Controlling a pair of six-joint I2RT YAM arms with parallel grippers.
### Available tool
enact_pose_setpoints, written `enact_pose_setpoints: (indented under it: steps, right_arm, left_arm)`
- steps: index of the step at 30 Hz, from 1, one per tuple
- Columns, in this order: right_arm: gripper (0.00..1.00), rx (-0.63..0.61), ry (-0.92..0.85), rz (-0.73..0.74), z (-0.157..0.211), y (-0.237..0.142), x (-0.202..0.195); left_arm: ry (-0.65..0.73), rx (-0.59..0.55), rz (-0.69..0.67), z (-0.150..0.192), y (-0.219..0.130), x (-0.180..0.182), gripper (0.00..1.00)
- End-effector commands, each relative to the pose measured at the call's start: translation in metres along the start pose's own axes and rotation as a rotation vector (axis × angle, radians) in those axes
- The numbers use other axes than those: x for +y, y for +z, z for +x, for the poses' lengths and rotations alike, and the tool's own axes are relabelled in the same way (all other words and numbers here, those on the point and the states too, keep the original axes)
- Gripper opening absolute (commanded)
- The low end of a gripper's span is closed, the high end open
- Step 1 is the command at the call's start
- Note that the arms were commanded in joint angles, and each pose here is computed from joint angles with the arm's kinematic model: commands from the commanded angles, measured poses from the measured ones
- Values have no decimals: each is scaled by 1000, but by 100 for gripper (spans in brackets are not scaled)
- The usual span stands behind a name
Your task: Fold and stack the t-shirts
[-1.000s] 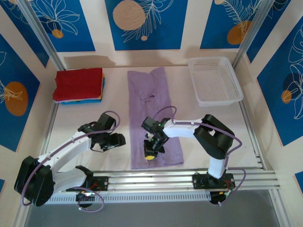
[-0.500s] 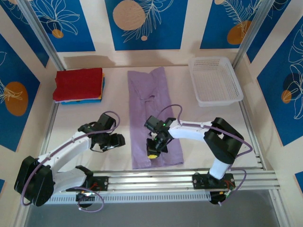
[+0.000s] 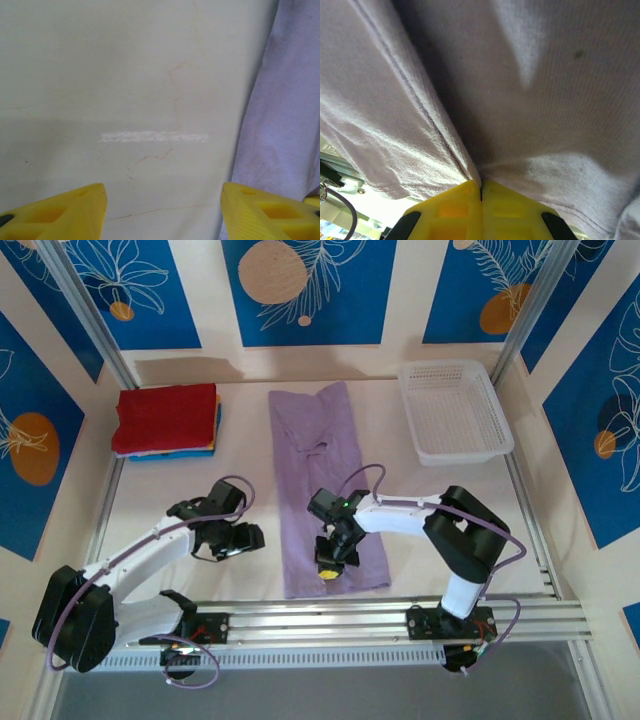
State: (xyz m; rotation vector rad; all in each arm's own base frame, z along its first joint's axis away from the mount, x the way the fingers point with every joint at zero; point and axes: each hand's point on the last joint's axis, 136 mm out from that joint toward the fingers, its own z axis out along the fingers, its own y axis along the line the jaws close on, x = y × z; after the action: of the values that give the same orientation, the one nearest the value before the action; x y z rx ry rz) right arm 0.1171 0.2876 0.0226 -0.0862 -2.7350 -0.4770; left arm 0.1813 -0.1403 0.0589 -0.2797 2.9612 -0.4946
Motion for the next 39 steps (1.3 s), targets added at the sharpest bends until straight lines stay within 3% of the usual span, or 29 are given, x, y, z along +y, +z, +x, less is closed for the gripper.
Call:
enact_pose_setpoints:
  steps: [1, 7, 14, 19, 25, 30, 39]
  right_arm:
    - [0, 46, 44, 19, 3, 6, -9]
    - [12, 39, 23, 17, 3, 3, -4]
    - [34, -90, -2, -93, 9, -50, 5]
    - [36, -192, 62, -114, 6, -85, -28]
    - [36, -297, 171, -285, -2, -128, -79]
    - [36, -344, 214, -376, -5, -148, -99]
    - [36, -369, 218, -431, -4, -164, -106]
  left_arm:
    - [-13, -9, -1, -5, -7, -4, 62]
    - [0, -23, 11, -9, -15, -11, 62]
    - [28, -26, 46, -2, -22, -30, 62]
    - [52, -41, 89, 10, -17, -60, 61]
    - [111, -9, 254, 51, 11, -146, 55]
    - [162, 87, 315, 95, 43, -203, 52]
    - [188, 168, 306, 129, 76, -228, 44]
